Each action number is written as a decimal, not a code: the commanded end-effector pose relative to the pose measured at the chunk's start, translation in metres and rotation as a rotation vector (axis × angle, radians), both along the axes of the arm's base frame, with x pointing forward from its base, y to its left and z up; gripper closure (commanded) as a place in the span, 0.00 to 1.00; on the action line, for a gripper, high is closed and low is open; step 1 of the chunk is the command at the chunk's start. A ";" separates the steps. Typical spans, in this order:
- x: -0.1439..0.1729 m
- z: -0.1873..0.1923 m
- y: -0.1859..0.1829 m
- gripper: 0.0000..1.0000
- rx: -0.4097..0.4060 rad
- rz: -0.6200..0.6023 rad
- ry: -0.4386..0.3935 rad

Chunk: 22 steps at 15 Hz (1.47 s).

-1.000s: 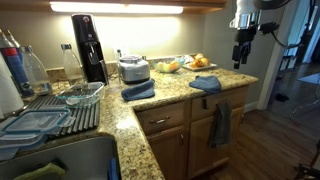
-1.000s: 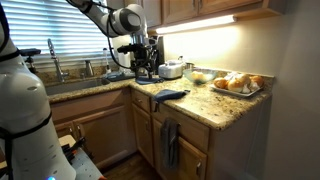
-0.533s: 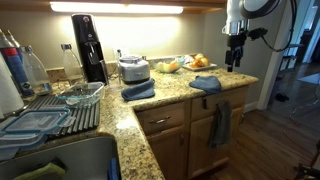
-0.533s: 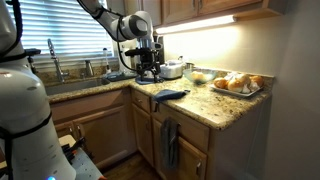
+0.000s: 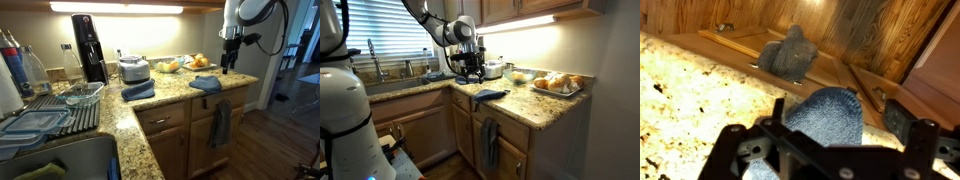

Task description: Put the towel on the counter on the hook hanging on the top drawer

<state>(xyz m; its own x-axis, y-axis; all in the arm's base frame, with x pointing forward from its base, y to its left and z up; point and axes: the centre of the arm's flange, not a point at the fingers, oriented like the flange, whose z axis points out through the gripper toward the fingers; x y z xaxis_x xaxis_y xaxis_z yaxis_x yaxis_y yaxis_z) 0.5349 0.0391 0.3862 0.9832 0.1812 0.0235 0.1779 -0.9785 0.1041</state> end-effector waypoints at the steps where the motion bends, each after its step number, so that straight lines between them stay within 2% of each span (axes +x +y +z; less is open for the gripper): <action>1: 0.035 -0.012 -0.019 0.00 -0.020 0.033 -0.056; 5: 0.065 -0.023 -0.034 0.00 -0.021 0.074 -0.094; 13: 0.124 -0.065 -0.056 0.00 -0.034 0.090 -0.055; 22: 0.153 -0.079 -0.061 0.00 -0.058 0.123 -0.074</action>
<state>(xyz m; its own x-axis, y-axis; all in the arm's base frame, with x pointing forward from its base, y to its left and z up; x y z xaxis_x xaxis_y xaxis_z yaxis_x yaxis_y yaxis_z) 0.6785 -0.0139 0.3064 0.9561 0.2811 0.0827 0.2661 -0.9512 0.1564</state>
